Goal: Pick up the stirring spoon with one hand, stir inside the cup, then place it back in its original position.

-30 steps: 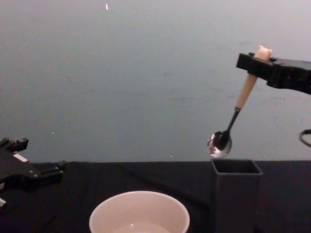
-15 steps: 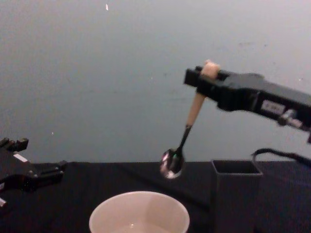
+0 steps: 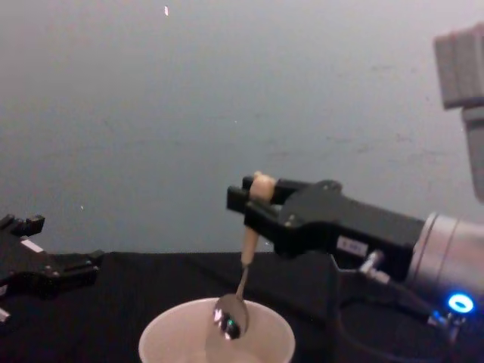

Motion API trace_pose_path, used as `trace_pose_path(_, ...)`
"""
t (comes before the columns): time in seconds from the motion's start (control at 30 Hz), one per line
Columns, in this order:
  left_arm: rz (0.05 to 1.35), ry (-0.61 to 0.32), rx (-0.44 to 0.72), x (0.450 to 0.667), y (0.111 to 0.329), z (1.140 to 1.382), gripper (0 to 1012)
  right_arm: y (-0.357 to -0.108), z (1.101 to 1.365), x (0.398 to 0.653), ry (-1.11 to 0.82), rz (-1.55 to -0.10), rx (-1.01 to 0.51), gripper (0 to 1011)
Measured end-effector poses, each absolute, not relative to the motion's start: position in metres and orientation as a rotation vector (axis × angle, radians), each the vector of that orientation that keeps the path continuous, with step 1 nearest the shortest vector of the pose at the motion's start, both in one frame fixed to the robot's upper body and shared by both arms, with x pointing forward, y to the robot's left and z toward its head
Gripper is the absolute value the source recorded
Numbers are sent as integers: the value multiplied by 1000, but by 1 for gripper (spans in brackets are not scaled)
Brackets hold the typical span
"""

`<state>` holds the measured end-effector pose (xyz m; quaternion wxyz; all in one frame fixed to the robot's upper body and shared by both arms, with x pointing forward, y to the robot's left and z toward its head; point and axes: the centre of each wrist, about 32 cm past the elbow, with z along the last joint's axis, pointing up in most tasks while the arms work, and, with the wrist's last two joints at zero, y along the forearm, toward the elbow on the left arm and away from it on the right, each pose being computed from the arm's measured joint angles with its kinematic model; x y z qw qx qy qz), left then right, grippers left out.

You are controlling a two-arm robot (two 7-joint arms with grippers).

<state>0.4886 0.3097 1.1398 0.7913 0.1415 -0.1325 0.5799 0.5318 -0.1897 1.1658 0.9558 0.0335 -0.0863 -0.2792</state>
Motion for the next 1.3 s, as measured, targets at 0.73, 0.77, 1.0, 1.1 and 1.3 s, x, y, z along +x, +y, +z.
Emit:
trace_pose_path(0.73, 1248, -285, 304, 489, 310, 1140, 1001, -172, 1143, 538, -233, -567, 15, 214)
trace_pose_path(0.77, 1248, -285, 305, 489, 310, 1140, 1001, -172, 1143, 538, -233, -567, 15, 214)
trace_pose_path(1.0, 1248, -285, 304, 489, 310, 1140, 1001, -181, 1144, 536, -242, -581, 6, 214)
trace_pose_path(1.1, 1248, -285, 304, 489, 310, 1140, 1001, -187, 1146, 532, -241, -577, 1, 214)
trace_pose_path(1.3, 1248, -285, 304, 489, 310, 1140, 1001, -197, 1148, 522, -222, -562, 5, 214)
